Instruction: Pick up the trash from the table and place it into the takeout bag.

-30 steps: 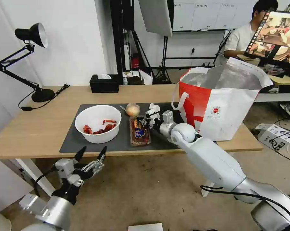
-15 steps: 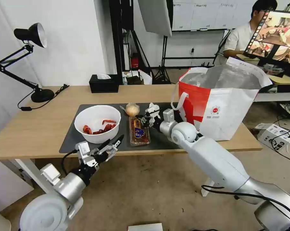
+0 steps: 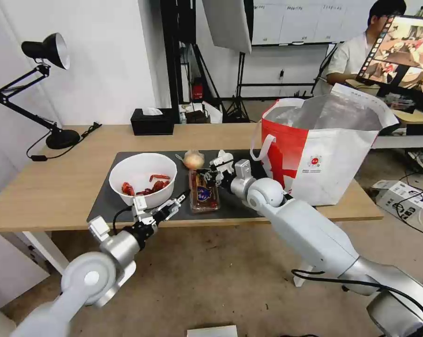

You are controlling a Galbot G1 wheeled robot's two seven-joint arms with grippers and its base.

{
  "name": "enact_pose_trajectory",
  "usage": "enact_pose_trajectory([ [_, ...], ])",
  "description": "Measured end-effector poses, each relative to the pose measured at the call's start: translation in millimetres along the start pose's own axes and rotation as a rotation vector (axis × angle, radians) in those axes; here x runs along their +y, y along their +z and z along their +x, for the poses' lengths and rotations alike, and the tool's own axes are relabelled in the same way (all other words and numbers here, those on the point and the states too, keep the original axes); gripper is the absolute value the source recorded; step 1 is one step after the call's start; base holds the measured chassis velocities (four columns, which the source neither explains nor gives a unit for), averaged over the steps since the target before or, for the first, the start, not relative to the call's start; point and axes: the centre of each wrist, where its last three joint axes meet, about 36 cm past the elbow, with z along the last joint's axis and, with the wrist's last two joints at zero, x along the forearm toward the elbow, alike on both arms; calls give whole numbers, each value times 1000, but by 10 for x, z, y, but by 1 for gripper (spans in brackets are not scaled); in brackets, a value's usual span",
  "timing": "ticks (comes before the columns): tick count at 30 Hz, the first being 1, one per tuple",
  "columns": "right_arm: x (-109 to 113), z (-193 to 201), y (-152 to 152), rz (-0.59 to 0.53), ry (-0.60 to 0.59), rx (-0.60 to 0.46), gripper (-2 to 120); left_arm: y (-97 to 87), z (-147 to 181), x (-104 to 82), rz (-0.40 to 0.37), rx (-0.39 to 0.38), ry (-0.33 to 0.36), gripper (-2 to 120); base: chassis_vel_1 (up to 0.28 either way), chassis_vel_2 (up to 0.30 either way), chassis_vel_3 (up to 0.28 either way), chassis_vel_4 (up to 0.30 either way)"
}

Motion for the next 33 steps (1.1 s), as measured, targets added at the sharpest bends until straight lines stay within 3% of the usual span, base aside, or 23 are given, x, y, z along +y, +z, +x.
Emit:
enact_pose_trajectory([
  [11, -11, -15, 33, 0, 7, 8, 0, 11, -232, 24, 65, 43, -42, 100, 0, 0, 0, 0],
  [21, -16, -23, 41, -2, 13, 6, 0, -43, -444, 60, 149, 93, -131, 100, 0, 0, 0, 0],
  [33, -10, -13, 54, -3, 15, 4, 0, -59, -627, 52, 221, 99, -132, 100, 0, 0, 0, 0],
])
